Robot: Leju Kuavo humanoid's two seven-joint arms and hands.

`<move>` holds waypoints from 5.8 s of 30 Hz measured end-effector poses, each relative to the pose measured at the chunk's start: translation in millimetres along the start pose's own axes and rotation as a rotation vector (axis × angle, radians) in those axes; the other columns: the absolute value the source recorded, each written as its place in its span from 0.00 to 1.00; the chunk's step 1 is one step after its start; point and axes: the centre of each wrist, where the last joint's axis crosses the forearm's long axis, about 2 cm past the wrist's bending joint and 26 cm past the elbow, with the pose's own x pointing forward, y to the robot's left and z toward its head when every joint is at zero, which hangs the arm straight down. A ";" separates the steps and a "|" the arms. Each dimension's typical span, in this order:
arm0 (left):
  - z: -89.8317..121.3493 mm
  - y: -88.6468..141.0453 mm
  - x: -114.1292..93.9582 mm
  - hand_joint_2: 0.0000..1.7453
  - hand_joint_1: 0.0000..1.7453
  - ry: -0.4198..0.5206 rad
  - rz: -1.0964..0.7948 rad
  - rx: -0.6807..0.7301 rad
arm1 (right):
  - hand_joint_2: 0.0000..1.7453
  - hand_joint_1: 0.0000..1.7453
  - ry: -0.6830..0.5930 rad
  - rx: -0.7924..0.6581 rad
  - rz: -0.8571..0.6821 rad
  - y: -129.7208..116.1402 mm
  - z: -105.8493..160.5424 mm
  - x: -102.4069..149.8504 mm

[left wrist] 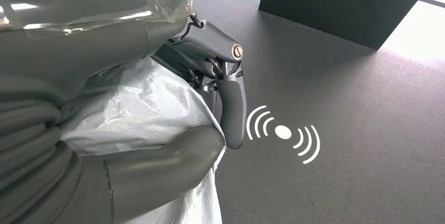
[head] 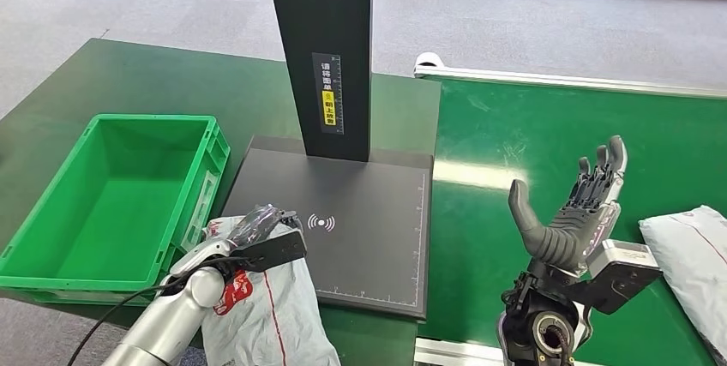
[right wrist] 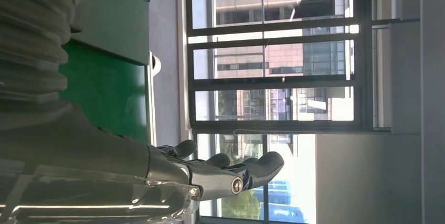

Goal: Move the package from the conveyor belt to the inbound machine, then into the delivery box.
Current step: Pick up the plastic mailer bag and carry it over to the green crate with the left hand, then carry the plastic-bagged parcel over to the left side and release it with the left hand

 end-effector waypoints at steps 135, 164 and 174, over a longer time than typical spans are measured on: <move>44.1 16.7 52.0 1.00 0.00 -0.414 0.767 1.254 | 0.00 0.00 -0.070 0.124 -0.765 35.5 -11.6 39.3; 57.1 -26.2 54.2 1.00 0.00 -0.302 0.921 1.284 | 0.00 0.00 -0.309 0.213 -1.018 121.9 5.1 167.6; 56.4 -27.8 52.2 1.00 0.00 -0.285 0.927 1.304 | 0.00 0.00 -0.302 0.218 -1.019 126.3 1.1 172.4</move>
